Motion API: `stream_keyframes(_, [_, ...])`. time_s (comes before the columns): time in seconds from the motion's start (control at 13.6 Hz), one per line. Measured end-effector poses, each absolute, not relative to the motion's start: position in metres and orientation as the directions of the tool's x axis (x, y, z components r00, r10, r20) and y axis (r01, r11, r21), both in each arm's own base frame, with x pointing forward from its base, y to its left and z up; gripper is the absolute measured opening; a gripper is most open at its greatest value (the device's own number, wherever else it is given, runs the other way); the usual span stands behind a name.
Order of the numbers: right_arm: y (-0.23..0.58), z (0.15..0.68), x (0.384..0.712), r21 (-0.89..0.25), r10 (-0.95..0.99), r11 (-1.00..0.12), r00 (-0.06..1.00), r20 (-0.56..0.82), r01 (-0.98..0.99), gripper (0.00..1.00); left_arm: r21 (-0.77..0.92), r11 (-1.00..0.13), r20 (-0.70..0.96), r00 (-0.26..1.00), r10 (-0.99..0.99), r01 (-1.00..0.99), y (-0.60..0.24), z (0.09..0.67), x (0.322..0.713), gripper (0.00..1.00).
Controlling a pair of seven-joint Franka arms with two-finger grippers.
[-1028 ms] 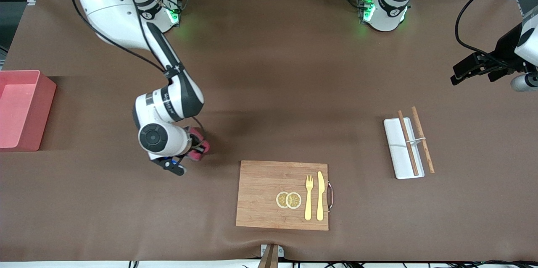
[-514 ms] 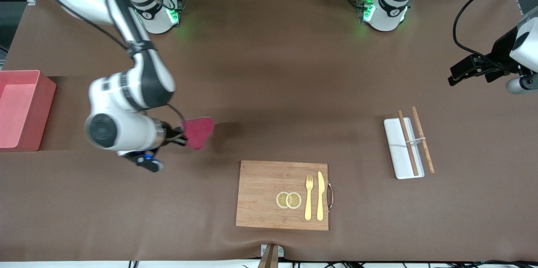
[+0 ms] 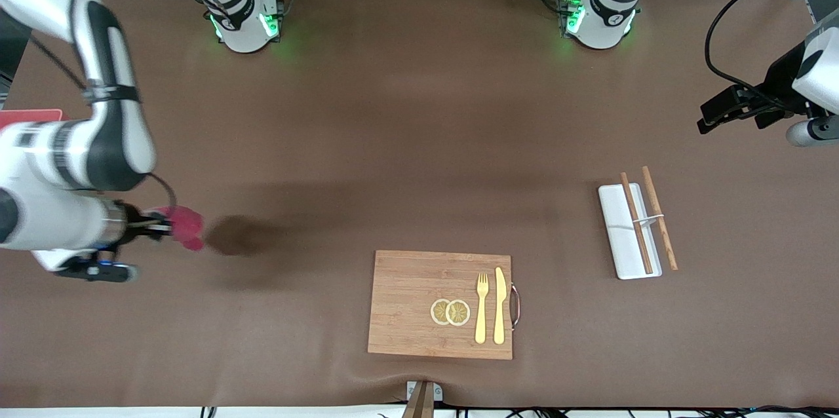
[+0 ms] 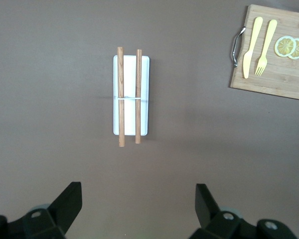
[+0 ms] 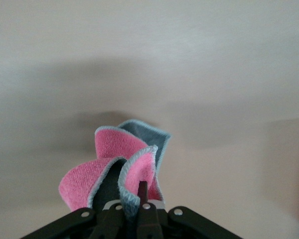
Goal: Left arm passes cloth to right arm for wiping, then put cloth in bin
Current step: 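Move the cloth with the right gripper over the pink bin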
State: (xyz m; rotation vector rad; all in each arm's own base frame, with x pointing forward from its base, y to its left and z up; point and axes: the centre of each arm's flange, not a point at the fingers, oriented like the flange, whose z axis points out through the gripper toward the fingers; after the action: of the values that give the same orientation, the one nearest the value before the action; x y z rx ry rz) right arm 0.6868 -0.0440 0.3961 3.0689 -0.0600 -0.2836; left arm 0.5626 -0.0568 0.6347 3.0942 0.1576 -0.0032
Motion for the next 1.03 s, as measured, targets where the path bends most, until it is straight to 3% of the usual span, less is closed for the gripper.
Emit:
stream_keyframes(0.37, [-0.240, 0.436, 0.653, 0.048, 0.150, -0.986, 0.978, -0.145, 0.158, 0.02, 0.045, -0.996, 0.001, 0.997, 0.077, 0.077, -0.070, 0.637, 0.560, 1.00])
stream_keyframes(0.73, [-0.359, 0.488, 0.619, 0.173, 0.277, -0.942, 0.957, -0.082, 0.287, 0.02, 0.046, -0.997, 0.003, 0.998, 0.070, 0.070, -0.075, 0.639, 0.559, 1.00])
stream_keyframes(1.03, [-0.434, 0.436, 0.601, 0.202, 0.326, -0.920, 0.942, -0.076, 0.335, 0.02, 0.046, -0.996, 0.003, 0.997, 0.072, 0.071, -0.074, 0.639, 0.559, 1.00])
